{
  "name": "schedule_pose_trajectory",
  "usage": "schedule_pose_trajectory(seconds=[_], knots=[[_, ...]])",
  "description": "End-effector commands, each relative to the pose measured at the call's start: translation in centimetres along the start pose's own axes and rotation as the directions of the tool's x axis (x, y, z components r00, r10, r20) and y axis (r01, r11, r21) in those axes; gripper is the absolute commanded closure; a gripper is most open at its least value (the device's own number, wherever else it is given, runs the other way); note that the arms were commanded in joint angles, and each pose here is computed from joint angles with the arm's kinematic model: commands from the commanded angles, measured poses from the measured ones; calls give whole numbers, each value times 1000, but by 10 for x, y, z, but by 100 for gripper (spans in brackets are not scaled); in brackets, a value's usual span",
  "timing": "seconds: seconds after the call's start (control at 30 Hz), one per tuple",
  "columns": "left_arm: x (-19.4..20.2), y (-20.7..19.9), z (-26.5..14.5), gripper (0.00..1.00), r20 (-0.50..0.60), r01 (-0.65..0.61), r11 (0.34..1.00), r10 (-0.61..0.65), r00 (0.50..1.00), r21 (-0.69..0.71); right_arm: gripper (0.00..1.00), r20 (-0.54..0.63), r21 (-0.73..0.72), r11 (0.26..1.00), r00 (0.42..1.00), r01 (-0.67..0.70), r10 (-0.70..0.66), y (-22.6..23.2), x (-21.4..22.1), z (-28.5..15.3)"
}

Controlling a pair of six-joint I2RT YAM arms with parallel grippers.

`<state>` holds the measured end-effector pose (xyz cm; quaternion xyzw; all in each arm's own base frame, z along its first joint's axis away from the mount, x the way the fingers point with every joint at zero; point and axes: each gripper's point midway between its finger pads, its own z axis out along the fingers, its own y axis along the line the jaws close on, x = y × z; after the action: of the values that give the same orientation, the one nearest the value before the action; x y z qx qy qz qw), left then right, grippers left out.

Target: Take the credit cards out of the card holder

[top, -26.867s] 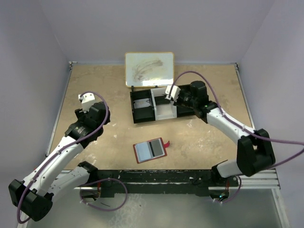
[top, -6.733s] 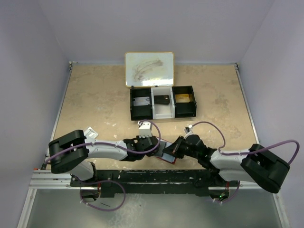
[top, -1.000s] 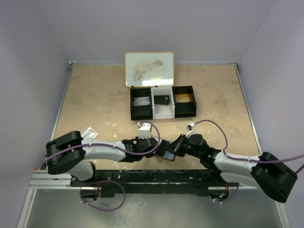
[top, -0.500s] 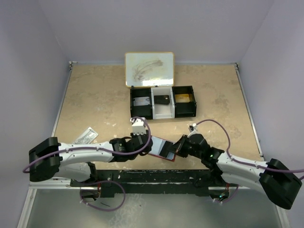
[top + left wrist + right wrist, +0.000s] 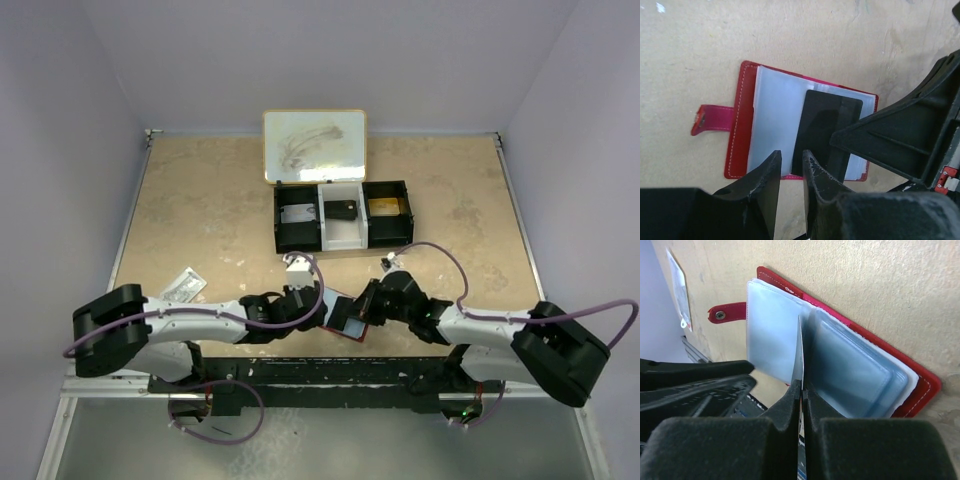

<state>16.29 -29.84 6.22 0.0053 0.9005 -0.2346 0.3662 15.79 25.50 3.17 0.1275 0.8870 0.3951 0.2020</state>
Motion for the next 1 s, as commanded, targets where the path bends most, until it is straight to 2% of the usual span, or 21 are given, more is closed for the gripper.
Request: schedule_pose_trajectory(seconds=[0.0,0.23,0.5,0.7,0.8,0.93,0.97], knots=[[2,-30,8,80,-25,-8,995,11,1000,95,95,-20,-44,998,999,34,-35,16,-1,6],[15,-4,19,83,-49,-38,999,36,998,-30,89,3,-65,998,1000,-14,15,17,-4,7],[24,-3,23,85,-69,-27,999,26,997,-19,83,-8,-62,998,1000,-23,22,15,-2,9],[22,-1,23,86,-58,-26,999,24,998,-31,83,17,-65,997,999,-31,32,13,-5,8],[22,0,23,86,-58,-23,999,21,998,-32,87,11,-78,996,999,-30,31,15,-3,7],[18,-2,21,86,-47,-21,999,19,999,-32,100,6,-95,995,1000,-12,12,18,-2,6],[16,-2,20,86,-41,-19,999,18,999,-32,100,6,-98,995,1000,2,-1,19,-3,6]])
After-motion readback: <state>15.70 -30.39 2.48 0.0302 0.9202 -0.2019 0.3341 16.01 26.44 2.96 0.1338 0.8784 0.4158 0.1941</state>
